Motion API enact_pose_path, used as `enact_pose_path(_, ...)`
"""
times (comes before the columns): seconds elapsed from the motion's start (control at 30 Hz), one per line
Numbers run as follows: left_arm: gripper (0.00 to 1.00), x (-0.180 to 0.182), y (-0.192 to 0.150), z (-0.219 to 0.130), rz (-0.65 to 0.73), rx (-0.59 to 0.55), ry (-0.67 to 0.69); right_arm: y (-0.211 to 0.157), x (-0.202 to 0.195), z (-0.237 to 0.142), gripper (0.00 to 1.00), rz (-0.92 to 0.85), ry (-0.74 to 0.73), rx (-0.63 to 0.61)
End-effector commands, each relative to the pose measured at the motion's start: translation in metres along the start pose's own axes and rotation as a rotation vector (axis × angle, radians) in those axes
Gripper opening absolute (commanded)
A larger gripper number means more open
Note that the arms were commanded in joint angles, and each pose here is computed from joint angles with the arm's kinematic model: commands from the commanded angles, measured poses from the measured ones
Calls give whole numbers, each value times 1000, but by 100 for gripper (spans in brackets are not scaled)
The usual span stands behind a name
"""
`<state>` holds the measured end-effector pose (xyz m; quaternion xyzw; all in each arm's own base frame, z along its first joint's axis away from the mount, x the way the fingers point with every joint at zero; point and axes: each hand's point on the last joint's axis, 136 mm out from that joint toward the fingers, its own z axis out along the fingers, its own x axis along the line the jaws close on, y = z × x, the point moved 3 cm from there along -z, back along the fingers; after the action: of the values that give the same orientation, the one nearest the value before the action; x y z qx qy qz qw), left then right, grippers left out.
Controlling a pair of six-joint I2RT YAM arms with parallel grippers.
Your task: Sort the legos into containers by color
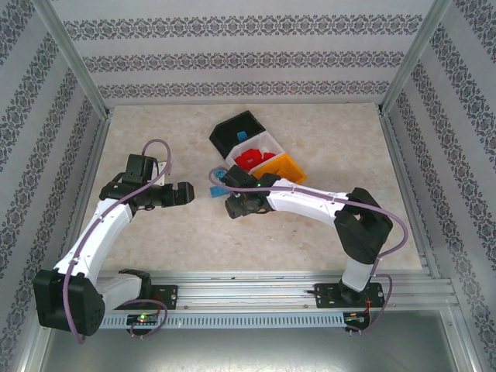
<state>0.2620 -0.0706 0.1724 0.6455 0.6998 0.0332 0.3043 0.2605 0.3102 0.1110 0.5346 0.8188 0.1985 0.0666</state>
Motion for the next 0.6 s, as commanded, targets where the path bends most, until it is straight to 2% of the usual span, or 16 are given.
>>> enact_pose_path(0.0,100,0,1,0,3,-3,-17,-6,-13,0,59,15,-84,23)
enact_pose_path(0.27,100,0,1,0,3,-2,-13,-10,-24,25,68,15,-160,93)
enact_pose_path(0.57,100,0,1,1,2,0,-14,-16,-33,48,69,29,-177,142)
